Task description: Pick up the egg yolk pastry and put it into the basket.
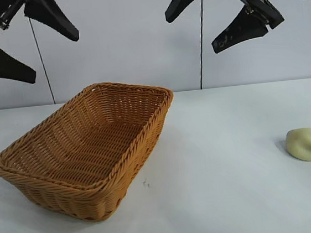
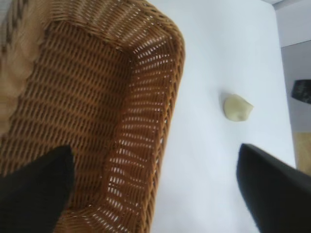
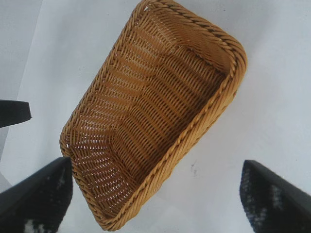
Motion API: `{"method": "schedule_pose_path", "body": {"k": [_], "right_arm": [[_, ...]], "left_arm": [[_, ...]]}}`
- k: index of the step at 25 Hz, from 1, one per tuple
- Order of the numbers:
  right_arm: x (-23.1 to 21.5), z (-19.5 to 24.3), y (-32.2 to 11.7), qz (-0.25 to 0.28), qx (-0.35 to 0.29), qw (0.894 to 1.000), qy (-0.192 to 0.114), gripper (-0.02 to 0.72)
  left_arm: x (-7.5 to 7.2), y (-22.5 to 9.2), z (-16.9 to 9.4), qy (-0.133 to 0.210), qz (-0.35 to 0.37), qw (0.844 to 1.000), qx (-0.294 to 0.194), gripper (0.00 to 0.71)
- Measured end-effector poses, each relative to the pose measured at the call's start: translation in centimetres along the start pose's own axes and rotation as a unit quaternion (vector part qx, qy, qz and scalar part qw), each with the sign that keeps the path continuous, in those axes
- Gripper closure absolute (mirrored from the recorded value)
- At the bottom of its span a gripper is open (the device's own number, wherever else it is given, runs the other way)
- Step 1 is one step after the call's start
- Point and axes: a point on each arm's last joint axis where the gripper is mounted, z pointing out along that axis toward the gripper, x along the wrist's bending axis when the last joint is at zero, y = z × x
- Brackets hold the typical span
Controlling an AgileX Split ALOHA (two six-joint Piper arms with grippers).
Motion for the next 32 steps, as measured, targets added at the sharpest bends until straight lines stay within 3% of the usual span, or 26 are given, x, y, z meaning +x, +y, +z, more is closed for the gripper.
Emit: {"method": "schedule_pose_path", "body": {"k": [5, 9, 12, 19, 26, 32], "right_arm": [[0.0, 0.0, 0.0, 0.0, 0.0, 1.0, 0.0, 0.062], [0.0, 0.0, 0.0, 0.0, 0.0, 1.0, 0.0, 0.062], [0.0, 0.0, 0.0, 0.0, 0.0, 1.0, 0.0, 0.062], [0.0, 0.0, 0.0, 0.0, 0.002, 1.0, 0.001, 0.062], [0.0, 0.0, 0.0, 0.0, 0.002, 1.0, 0.001, 0.062], [0.0, 0.0, 0.0, 0.0, 0.002, 1.0, 0.001, 0.062]], "left_arm": [[-0.5, -0.5, -1.6, 0.03, -0.037, 0.999, -0.006, 0.014], [-1.2, -2.6, -1.6, 0.058, -0.073, 0.996, 0.019, 0.014], [-1.2, -5.1, -0.4, 0.105, -0.125, 0.986, 0.042, 0.014], [0.9, -6.9, 0.5, 0.193, -0.263, 0.945, 0.008, 0.014], [2.1, -8.1, 1.1, 0.209, -0.35, 0.913, 0.0, 0.014], [2.3, -8.3, 1.2, 0.207, -0.364, 0.908, -0.005, 0.014]]}}
